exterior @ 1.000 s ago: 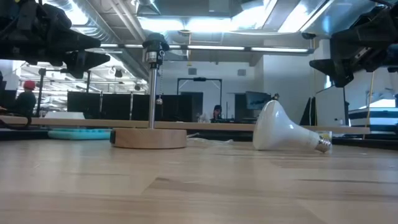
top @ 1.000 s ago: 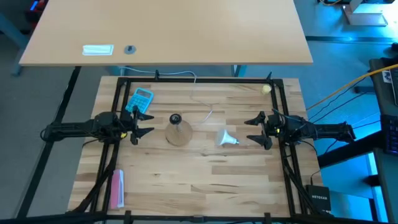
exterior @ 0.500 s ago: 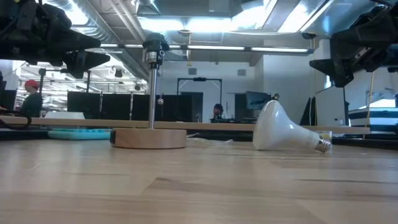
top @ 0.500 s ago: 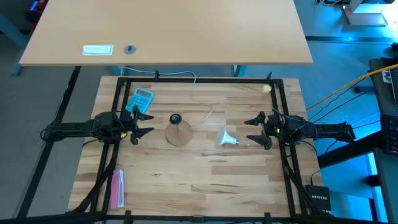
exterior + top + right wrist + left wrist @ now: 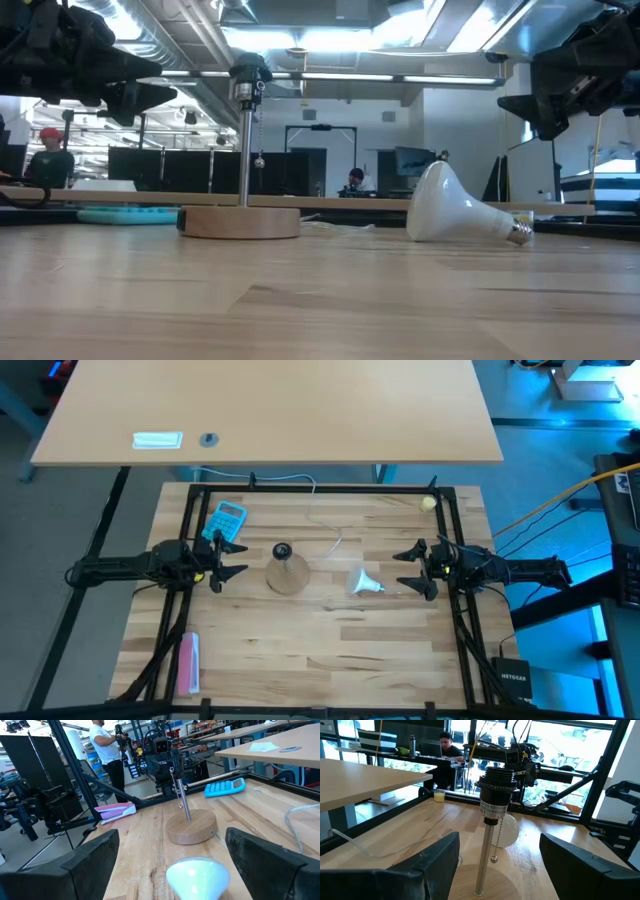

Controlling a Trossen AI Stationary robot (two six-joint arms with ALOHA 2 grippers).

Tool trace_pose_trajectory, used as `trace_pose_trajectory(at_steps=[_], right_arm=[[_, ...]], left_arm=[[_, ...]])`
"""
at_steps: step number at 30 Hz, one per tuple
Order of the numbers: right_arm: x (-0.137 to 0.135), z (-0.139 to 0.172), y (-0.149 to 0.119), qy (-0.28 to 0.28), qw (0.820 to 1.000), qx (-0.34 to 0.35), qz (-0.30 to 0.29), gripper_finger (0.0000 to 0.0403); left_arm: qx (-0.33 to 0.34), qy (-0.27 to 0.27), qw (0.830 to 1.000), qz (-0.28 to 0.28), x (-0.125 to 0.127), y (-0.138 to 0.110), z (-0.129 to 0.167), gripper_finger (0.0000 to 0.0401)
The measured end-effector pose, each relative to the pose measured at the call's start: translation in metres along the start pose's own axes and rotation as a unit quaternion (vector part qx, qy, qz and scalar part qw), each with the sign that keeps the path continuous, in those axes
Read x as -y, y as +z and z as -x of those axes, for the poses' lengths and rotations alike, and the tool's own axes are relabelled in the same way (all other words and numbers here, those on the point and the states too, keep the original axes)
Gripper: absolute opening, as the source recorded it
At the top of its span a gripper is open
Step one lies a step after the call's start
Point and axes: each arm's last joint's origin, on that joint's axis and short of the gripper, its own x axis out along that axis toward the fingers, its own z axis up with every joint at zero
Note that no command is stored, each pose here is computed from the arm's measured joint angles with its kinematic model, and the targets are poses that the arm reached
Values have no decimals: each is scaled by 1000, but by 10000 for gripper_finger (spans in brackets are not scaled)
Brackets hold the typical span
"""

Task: Screw lightbulb

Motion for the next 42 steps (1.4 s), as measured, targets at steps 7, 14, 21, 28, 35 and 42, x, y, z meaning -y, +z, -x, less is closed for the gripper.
trace_pose_trajectory(at_steps=[7,14,21,28,35,42], right_arm=[[0,0,0,0,1000,0,0,370],[0,0,0,0,1000,0,0,370],[1,0,0,-11,1000,3,25,370],[1,0,0,-11,1000,5,25,370],[0,0,1,-3,1000,3,5,370],[-1,0,4,8,999,12,-29,370]], left_arm=[[0,0,1000,0,0,0,0,265],[26,20,997,-64,-1,5,0,265],[103,-19,988,118,1,20,2,265],[160,9,957,240,-1,29,4,265],[201,-1,945,257,-1,38,7,265],[138,-39,958,249,15,60,-5,265]])
